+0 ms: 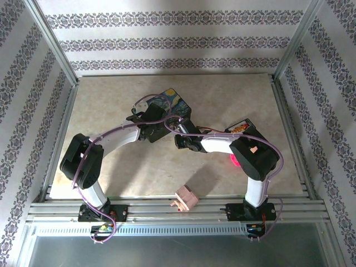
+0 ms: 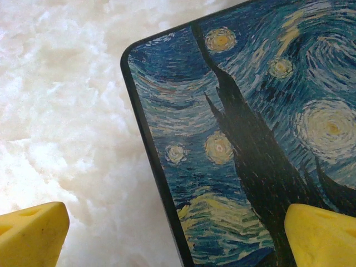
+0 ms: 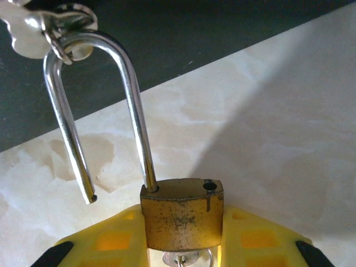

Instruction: Unlock a padlock with a key

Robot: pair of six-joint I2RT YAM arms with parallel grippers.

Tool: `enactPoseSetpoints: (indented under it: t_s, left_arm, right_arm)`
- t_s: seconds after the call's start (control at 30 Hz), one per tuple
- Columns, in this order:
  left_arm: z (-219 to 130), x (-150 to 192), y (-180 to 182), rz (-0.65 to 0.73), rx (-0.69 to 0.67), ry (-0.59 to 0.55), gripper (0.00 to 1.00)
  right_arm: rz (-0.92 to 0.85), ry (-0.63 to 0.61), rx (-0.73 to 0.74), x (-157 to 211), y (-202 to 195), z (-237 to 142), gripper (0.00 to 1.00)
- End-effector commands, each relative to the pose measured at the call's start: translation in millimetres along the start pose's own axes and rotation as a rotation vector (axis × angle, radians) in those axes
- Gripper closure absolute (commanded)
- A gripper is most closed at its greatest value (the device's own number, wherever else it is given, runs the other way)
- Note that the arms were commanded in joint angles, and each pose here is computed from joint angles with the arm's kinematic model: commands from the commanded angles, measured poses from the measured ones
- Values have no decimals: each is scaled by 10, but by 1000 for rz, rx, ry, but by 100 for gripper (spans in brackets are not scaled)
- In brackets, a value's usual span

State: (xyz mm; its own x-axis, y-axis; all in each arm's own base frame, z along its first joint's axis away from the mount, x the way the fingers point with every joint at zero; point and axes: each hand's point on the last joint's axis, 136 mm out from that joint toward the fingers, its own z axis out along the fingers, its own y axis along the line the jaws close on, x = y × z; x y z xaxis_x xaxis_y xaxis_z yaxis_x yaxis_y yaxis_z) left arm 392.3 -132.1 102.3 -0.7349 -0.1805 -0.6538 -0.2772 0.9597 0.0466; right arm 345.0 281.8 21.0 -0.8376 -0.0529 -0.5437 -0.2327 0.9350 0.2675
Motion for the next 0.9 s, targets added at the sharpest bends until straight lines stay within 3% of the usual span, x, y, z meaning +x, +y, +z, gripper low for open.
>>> enactPoseSetpoints:
  t_s: [0.0, 0.43, 0.87]
  left_arm:
    - [29, 148, 84, 16, 1, 47, 1]
    - [-31, 412, 0, -40, 98, 108, 0]
    - [-56, 453, 0, -64, 114, 116, 0]
  right_arm:
    - [85, -18, -40, -5, -22, 36, 100]
    - [249, -26, -126, -77, 75, 52, 100]
    - [375, -60, -177, -207, 52, 14, 100]
